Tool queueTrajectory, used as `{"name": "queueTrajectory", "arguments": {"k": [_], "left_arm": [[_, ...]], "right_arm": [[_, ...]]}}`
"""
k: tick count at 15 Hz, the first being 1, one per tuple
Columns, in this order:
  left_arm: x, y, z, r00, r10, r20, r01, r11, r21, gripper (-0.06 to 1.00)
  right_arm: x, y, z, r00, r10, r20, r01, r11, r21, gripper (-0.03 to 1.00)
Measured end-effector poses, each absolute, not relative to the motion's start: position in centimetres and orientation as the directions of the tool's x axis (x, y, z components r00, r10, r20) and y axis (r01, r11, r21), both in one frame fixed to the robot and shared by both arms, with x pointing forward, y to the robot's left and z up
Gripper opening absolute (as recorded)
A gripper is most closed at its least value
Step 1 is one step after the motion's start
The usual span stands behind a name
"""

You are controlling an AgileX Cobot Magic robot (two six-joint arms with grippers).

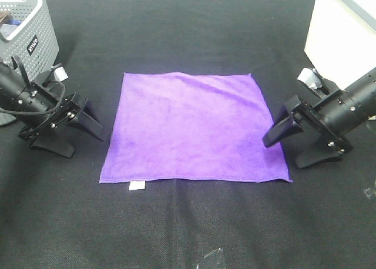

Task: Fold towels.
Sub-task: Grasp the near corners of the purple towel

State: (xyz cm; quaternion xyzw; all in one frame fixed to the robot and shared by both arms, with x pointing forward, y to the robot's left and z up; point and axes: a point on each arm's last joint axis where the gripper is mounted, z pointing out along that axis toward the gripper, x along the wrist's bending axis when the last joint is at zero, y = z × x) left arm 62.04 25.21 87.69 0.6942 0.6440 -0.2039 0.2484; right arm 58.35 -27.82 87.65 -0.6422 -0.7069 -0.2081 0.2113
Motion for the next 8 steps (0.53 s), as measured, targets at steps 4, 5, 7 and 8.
{"name": "queueTrajectory", "arguments": {"k": [4, 5, 7, 8], "left_arm": [[62.1, 25.1, 87.5, 0.070, 0.782, -0.619, 0.997, -0.032, 0.072, 0.90], [62.0, 25.0, 87.3, 0.069, 0.776, -0.627, 0.997, -0.039, 0.062, 0.90], [62.0, 24.8, 86.9, 0.056, 0.760, -0.648, 0.998, -0.039, 0.040, 0.90], [62.0, 24.8, 86.8, 0.051, 0.755, -0.654, 0.999, -0.038, 0.033, 0.90]], "right_arm": [[58.4, -28.2, 88.1, -0.100, 0.847, 0.521, 0.995, 0.095, 0.038, 0.93], [58.4, -28.2, 87.7, -0.093, 0.849, 0.520, 0.996, 0.088, 0.033, 0.93], [58.5, -28.2, 87.3, -0.088, 0.843, 0.530, 0.996, 0.084, 0.031, 0.93], [58.6, -28.2, 87.1, -0.086, 0.840, 0.536, 0.996, 0.084, 0.029, 0.93]]}}
